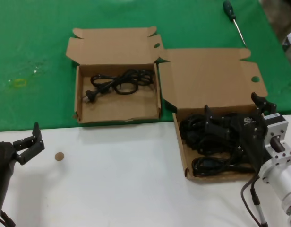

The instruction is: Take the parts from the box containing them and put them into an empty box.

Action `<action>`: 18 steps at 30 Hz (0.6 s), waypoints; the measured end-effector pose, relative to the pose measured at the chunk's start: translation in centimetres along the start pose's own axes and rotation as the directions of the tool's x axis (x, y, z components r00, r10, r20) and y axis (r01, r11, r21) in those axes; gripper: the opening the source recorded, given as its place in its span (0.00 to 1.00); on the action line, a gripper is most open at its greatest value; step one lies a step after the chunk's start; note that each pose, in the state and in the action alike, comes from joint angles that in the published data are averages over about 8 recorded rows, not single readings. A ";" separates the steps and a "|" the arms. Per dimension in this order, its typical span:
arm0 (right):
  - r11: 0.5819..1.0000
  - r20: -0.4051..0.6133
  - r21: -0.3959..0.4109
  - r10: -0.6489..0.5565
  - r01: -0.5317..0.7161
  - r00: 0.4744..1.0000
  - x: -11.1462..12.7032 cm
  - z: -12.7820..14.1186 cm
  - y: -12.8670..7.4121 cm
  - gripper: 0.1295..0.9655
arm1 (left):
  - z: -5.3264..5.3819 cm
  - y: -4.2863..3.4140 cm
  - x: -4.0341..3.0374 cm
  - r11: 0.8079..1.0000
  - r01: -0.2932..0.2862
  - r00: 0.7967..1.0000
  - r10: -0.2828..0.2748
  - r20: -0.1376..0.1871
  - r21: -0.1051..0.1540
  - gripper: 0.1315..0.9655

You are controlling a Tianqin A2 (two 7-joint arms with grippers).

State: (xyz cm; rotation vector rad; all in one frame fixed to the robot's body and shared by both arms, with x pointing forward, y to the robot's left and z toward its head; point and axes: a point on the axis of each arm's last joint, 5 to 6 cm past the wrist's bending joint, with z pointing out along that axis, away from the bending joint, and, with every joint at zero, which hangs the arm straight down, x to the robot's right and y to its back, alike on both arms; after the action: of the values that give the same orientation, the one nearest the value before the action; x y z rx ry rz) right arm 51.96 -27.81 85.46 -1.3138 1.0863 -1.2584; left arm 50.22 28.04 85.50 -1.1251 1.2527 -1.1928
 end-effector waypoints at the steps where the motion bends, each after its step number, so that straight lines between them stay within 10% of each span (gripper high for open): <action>1: 1.000 -0.003 0.000 0.005 -0.005 1.000 0.0 -0.1 0.0 1.00 | 0.0 0.00 0.00 1.000 0.000 1.000 0.000 0.000 0.000 1.00; 18: 1.000 -0.007 0.000 0.013 -0.013 1.000 0.0 -0.3 0.0 1.00 | 0.0 0.00 0.00 1.000 0.000 1.000 0.000 0.000 0.000 1.00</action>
State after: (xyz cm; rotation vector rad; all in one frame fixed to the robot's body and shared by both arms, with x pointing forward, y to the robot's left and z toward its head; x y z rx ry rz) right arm 51.67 -27.86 85.47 -1.3013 1.0979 -1.2549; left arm 50.22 28.04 85.50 -1.1251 1.2527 -1.1928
